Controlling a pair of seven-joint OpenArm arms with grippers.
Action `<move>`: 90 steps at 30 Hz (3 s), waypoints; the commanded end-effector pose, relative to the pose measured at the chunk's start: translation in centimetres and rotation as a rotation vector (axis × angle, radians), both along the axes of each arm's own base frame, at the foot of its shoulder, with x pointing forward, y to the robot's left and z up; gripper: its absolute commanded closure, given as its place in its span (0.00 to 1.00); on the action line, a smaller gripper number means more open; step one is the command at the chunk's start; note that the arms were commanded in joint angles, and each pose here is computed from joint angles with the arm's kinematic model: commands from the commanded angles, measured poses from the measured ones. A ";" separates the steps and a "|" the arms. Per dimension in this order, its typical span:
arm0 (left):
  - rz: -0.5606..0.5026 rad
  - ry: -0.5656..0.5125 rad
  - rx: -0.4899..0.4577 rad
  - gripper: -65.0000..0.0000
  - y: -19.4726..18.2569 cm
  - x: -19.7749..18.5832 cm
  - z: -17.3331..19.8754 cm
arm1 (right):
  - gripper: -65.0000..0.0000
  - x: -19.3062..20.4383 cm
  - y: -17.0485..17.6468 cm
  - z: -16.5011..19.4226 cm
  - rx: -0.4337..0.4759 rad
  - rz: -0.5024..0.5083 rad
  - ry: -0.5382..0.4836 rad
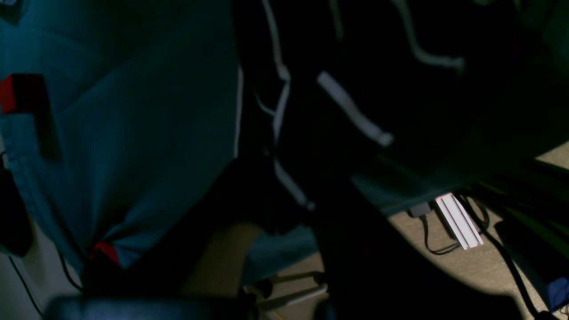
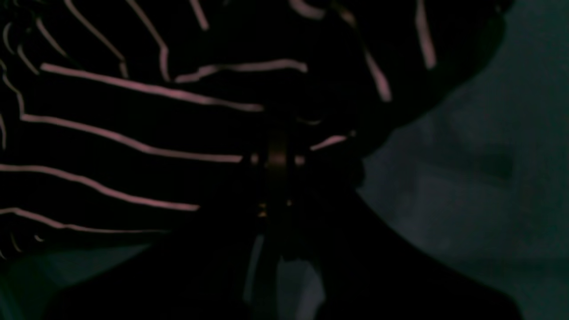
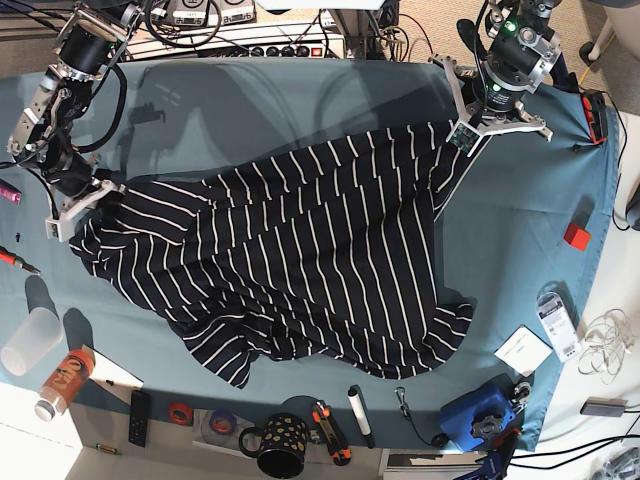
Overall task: Layout the t-shirt on the table in an organized manner, then fold the t-shirt properly
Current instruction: 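Grasp the shirt corner with the right gripper and pull it outward, then lift the shirt with both grippers holding opposite corners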
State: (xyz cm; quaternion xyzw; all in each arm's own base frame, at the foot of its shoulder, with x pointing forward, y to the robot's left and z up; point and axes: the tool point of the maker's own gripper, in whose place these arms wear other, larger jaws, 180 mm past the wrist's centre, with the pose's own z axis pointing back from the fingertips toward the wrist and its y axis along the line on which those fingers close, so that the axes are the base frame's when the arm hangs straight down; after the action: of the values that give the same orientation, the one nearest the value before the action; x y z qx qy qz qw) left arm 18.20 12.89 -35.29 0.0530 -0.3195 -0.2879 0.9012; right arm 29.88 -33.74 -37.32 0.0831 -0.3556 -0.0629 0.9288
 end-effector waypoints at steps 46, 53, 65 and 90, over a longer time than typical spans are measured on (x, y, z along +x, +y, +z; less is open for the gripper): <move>-0.003 -0.035 -0.011 1.00 -0.1 0.4 0.8 | 0.61 -11.8 -3.2 6.6 0.077 0.007 -0.070; -0.011 -0.058 -0.025 1.00 -0.4 0.7 1.1 | 0.61 -9.3 -4.4 6.0 -0.059 0.003 -0.035; -0.011 -0.059 -0.025 1.00 -0.4 0.7 1.1 | 0.61 -8.5 -0.3 0.1 -0.229 0.231 0.192; -0.014 -0.069 -0.031 1.00 -0.5 0.8 1.2 | 1.00 -4.1 1.1 10.8 -0.292 0.227 -0.223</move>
State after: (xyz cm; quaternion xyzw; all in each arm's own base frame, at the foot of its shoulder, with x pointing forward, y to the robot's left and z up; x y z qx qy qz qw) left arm 18.69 12.40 -34.84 0.0444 -0.3398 -0.2879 0.8942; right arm 25.11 -32.35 -28.05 0.0019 -0.4277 0.0974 0.8987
